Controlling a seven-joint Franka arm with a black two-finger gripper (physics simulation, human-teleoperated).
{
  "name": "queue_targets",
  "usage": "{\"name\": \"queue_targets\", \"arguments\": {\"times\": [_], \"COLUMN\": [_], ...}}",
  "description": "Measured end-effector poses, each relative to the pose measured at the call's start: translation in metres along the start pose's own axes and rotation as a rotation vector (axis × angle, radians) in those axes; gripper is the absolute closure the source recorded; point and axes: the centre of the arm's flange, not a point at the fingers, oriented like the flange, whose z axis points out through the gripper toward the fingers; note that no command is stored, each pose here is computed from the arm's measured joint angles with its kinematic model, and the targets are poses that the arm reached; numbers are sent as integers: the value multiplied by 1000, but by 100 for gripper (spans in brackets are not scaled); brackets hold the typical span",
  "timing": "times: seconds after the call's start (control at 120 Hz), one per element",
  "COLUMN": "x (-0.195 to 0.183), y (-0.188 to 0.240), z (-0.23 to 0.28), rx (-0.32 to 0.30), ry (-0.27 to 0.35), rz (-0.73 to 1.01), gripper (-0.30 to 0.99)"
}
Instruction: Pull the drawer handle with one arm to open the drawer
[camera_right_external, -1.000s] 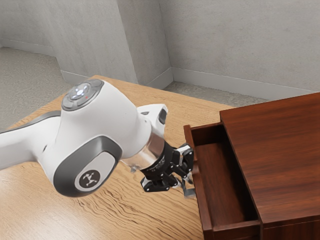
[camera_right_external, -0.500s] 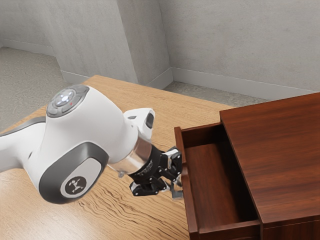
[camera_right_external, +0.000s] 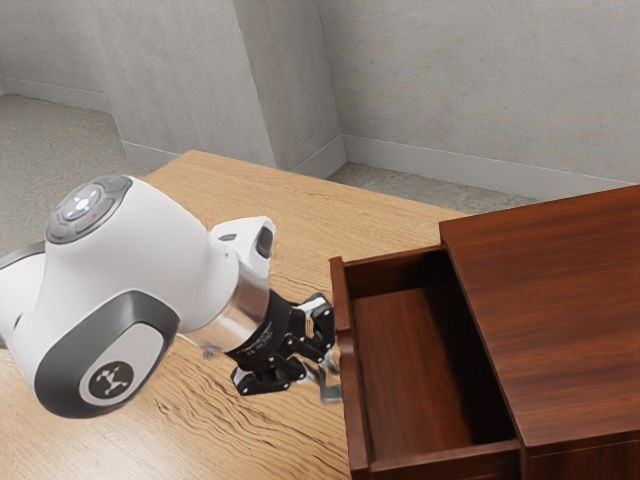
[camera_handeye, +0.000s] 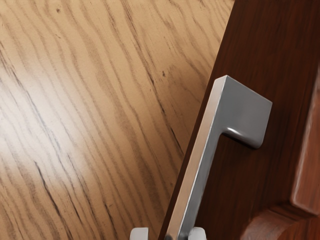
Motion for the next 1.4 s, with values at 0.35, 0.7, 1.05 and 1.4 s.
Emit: {"name": "queue_targets", "arguments": {"times": [0.35, 0.7, 1.05, 1.4], "x": [8, 12, 18, 25], "y": [-19, -34, -44, -46], "z": [-5, -11, -13, -17], "rx": [-1, -4, -5, -18], "ry": [8, 13, 15, 12], "rz": [-24, -41, -57, -71], "gripper": [75, 74, 75, 48]}}
